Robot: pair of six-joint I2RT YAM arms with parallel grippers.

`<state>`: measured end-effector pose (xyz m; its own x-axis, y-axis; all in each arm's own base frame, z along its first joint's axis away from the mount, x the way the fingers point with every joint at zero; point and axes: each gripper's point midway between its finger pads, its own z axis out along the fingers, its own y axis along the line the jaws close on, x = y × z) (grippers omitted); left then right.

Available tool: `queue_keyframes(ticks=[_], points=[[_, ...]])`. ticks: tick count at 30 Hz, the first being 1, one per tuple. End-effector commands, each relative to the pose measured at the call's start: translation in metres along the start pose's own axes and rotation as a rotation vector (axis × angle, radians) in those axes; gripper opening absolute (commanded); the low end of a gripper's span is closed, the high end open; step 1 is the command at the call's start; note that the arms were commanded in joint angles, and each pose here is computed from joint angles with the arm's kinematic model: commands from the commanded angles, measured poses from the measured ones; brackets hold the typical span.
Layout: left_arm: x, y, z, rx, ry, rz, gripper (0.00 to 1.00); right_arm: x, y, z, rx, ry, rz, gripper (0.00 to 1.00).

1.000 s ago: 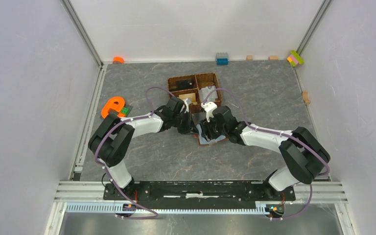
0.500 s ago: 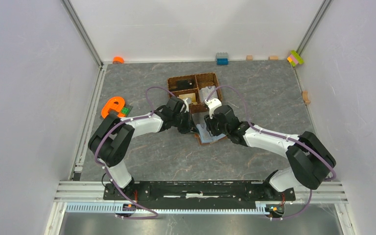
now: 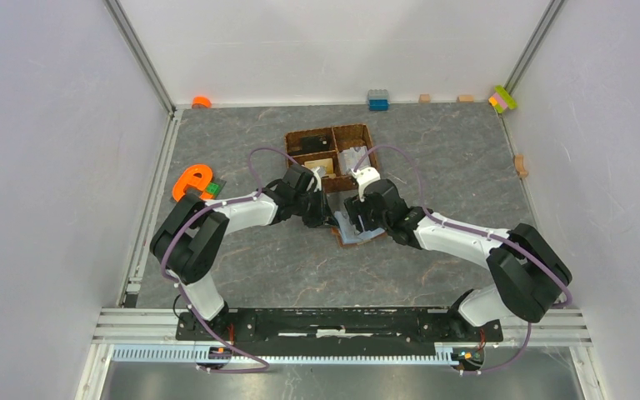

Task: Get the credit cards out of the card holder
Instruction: Pick up the card holder from the center of the board.

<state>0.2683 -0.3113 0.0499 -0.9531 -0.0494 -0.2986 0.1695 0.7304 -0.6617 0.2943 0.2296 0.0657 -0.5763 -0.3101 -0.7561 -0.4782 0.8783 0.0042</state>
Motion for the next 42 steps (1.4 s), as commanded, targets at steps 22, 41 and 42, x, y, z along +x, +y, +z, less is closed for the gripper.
queue_keyframes(ticks=[22,41,42], points=[[-0.010,-0.019,-0.011,0.056,-0.026,0.066,0.02,0.002,0.013,-0.001,-0.093,-0.001,-0.021,0.34],[-0.029,0.005,-0.032,-0.054,-0.144,0.038,0.09,-0.003,0.017,-0.008,-0.205,-0.044,0.118,0.00],[-0.031,0.007,-0.037,-0.057,-0.165,0.030,0.12,-0.003,0.019,-0.010,-0.236,-0.056,0.140,0.00]])
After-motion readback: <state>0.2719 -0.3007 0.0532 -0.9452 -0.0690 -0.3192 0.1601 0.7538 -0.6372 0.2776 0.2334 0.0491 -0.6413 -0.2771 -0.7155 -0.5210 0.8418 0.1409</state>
